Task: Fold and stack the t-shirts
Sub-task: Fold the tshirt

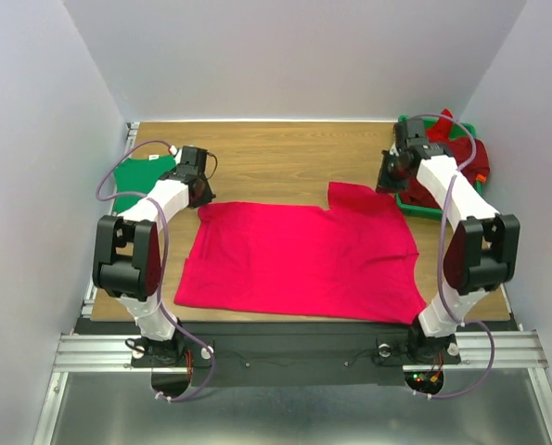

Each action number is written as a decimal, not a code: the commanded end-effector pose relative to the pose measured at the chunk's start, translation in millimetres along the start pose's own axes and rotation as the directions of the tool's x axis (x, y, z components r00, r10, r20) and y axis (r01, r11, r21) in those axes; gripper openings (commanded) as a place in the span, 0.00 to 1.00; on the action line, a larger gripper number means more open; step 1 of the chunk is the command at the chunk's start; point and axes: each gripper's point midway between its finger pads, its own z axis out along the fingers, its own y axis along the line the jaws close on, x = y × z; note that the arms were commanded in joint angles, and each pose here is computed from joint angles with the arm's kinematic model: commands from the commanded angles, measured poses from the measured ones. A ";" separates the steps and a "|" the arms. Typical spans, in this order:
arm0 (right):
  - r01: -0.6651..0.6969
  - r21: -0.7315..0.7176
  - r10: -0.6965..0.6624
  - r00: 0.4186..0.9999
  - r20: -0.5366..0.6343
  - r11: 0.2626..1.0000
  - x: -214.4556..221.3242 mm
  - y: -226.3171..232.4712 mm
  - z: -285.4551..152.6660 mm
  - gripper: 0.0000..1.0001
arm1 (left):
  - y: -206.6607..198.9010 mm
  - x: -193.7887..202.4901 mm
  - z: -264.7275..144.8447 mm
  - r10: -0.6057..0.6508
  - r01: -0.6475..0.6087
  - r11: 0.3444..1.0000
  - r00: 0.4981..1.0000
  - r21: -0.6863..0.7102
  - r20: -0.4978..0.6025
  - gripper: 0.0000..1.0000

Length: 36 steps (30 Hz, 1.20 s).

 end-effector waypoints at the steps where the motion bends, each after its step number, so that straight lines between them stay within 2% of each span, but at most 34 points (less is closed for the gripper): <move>1: -0.011 -0.069 0.011 1.000 -0.003 0.998 18.4 10.0 -33.6 0.00 | 9.6 -4.8 -19.4 0.031 -0.030 0.999 0.999 -0.026 0.034 0.00; 14: -0.048 -0.088 0.035 0.988 -0.153 0.995 100.6 -2.7 -100.1 0.00 | 34.3 13.1 -29.2 0.062 -0.060 0.993 0.998 -0.099 0.018 0.00; 21: -0.065 -0.096 0.047 0.982 -0.181 0.993 138.1 -11.0 -137.1 0.00 | 47.2 25.6 -39.8 0.058 -0.054 0.992 0.998 -0.113 0.030 0.00; 36: -0.087 -0.077 0.068 0.972 -0.224 0.993 181.9 -24.8 -162.8 0.00 | 70.5 64.3 -65.1 0.029 -0.027 0.994 0.999 -0.107 0.017 0.00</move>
